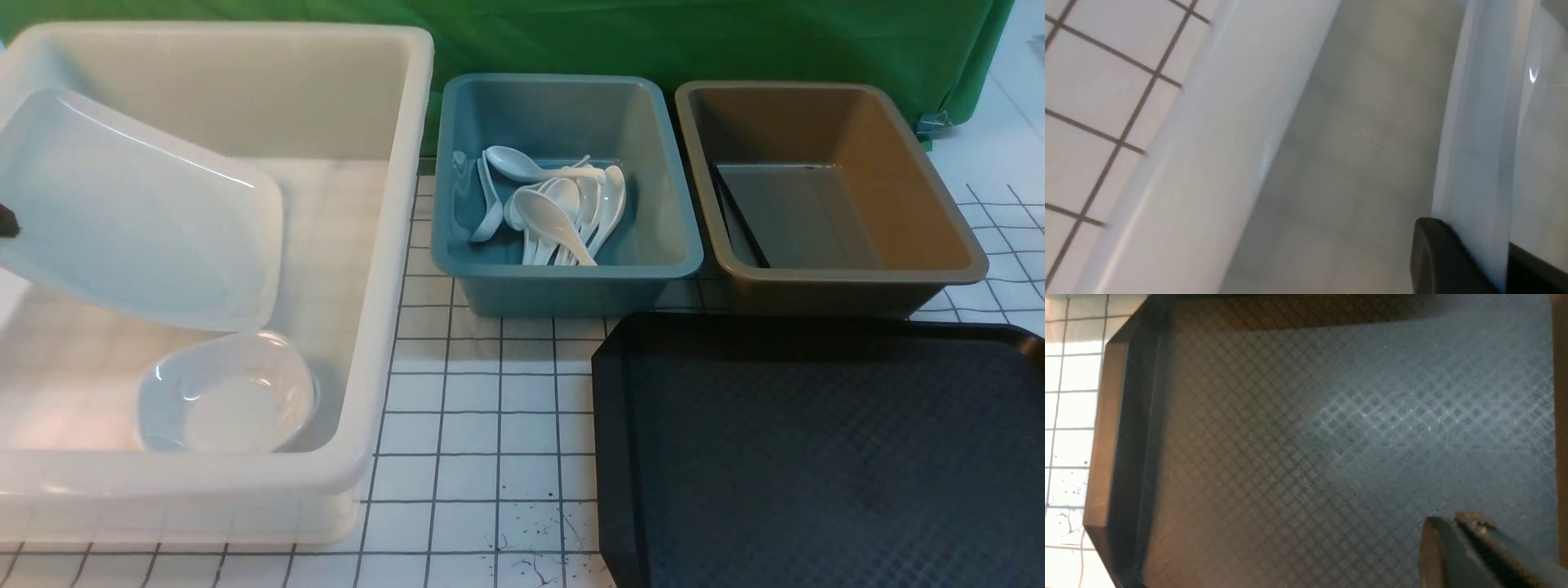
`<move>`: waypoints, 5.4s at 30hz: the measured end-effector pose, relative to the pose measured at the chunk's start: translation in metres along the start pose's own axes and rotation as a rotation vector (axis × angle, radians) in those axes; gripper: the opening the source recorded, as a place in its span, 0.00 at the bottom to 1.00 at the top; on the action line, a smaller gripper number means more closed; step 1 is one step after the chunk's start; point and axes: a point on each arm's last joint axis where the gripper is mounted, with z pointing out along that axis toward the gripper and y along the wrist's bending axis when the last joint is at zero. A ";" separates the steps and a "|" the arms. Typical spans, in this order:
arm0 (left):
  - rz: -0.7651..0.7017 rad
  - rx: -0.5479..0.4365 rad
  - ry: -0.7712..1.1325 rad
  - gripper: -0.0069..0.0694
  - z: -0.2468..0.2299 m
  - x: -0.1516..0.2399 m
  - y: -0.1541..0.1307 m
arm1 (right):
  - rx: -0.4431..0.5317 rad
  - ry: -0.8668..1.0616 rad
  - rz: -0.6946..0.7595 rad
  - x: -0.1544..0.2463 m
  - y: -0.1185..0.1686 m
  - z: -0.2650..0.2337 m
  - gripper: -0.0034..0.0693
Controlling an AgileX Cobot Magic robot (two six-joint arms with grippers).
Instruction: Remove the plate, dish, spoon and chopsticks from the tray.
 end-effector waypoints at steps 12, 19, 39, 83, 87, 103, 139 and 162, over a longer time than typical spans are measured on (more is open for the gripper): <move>0.062 -0.084 0.035 0.40 0.006 0.003 -0.003 | 0.000 0.000 0.004 0.000 0.000 0.000 0.19; 0.155 -0.192 0.081 0.70 -0.012 -0.004 -0.003 | -0.001 0.000 0.005 0.000 0.000 0.000 0.21; 0.367 -0.068 -0.025 0.08 -0.109 0.009 -0.106 | -0.024 -0.128 -0.090 0.020 0.024 -0.043 0.09; 0.468 0.080 -0.029 0.09 -0.115 0.019 -0.133 | -0.171 -1.079 0.106 0.130 0.056 -0.063 0.10; 0.480 0.079 -0.030 0.09 -0.115 0.019 -0.133 | -0.206 -1.068 0.085 0.130 0.058 -0.063 0.11; 0.488 0.081 -0.035 0.09 -0.117 0.020 -0.134 | 0.110 -0.746 -0.423 0.163 0.031 0.016 0.15; 0.475 0.243 -0.041 0.10 -0.173 0.114 -0.134 | 0.251 -0.744 -0.566 0.202 0.014 0.057 0.29; 0.775 0.266 -0.010 0.10 -0.199 0.203 -0.152 | 0.069 -0.758 -0.116 0.203 0.014 0.058 0.33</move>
